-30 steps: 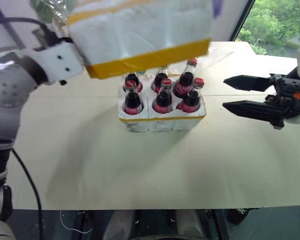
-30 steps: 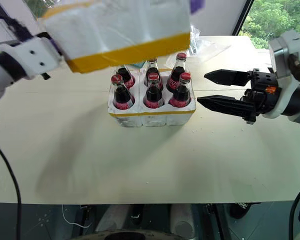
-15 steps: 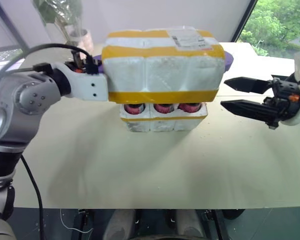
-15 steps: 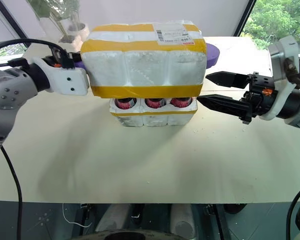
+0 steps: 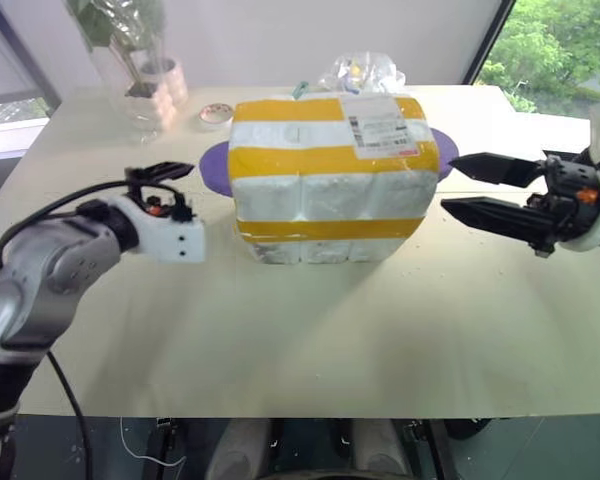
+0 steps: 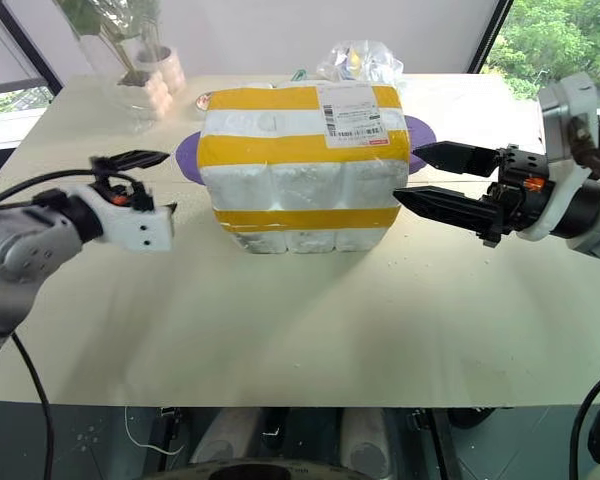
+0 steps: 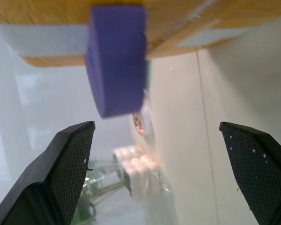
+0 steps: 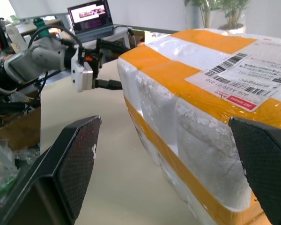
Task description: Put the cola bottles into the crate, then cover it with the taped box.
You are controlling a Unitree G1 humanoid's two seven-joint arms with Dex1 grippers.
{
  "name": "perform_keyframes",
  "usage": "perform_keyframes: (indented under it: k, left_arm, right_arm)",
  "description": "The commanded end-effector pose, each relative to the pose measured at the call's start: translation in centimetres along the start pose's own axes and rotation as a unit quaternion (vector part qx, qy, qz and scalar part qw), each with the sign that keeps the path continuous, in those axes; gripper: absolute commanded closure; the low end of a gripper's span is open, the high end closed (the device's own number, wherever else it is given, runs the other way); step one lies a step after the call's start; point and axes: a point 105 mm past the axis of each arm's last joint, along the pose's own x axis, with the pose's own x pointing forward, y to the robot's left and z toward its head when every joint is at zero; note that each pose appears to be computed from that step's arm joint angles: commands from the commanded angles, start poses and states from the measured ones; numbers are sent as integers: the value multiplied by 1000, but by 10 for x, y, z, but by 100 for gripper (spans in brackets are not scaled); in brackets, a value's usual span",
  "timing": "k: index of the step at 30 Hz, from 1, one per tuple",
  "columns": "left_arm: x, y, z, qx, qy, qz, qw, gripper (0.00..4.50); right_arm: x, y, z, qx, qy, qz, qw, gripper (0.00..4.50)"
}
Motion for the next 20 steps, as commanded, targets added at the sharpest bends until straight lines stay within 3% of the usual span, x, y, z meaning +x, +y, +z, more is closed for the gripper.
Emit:
perform_keyframes:
  k: [1, 3, 5, 8, 9, 12, 15, 20]
  left_arm:
    - [-17, 18, -11, -67, -8, 55, 996, 6]
    - [-27, 22, -24, -209, -25, 65, 976, 6]
    - [-39, 19, -31, -356, -66, 38, 931, 6]
    - [-60, 32, -46, -588, -112, -15, 801, 6]
    - [-68, 37, -46, -633, -128, -42, 762, 6]
    - [-93, 60, -35, -672, -198, -99, 706, 6]
    - [-107, 70, -25, -683, -225, -142, 680, 6]
    - [-103, 61, -23, -676, -199, -155, 692, 6]
  right_arm:
    - [-3, 3, 9, -28, -11, 0, 1000, 0]
    - [-3, 1, 7, -28, -6, 0, 1000, 0]
    - [-4, 0, 4, -32, 0, -1, 999, 0]
    - [-6, -3, 0, -36, 9, -5, 999, 0]
    - [-6, -4, -3, -36, 15, -8, 999, 0]
    - [-8, -9, -15, -38, 39, -14, 998, 0]
    - [-8, -16, -21, -41, 52, -21, 998, 0]
    - [-7, -26, -24, -46, 57, -28, 997, 0]
